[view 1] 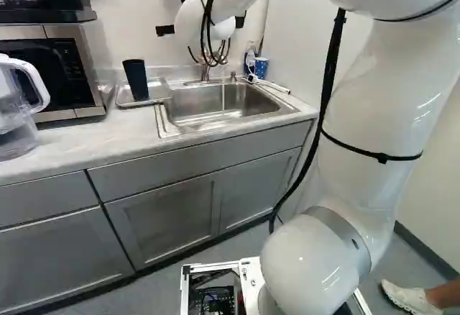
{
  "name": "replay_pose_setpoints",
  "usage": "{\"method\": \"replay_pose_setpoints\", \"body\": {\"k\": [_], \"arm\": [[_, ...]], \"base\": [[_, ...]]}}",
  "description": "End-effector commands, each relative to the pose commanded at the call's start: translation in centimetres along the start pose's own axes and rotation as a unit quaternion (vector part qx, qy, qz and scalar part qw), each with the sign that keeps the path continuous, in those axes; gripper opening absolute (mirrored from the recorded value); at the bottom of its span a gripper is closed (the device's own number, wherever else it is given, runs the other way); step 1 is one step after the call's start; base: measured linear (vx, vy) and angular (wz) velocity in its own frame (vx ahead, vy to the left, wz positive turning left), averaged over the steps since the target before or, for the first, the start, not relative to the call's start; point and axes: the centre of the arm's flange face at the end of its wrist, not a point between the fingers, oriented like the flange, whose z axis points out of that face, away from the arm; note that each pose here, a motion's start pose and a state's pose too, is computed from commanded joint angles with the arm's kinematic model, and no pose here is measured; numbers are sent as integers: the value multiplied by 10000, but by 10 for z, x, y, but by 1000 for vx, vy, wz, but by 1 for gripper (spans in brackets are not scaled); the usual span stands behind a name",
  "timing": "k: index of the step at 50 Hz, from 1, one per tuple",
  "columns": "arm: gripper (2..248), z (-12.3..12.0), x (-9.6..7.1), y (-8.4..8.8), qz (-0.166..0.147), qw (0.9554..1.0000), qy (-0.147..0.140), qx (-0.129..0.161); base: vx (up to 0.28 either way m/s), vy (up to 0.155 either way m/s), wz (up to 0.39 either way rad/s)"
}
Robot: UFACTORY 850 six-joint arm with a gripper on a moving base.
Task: Rinse the cup and place it in the tray
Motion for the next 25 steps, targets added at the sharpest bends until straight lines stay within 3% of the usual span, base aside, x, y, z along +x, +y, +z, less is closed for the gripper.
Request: {"method": "replay_pose_setpoints", "body": {"k": [25], "arm": [[247, -10, 21, 43, 56, 9991, 1, -427]], "base": [[0, 0, 0]]}}
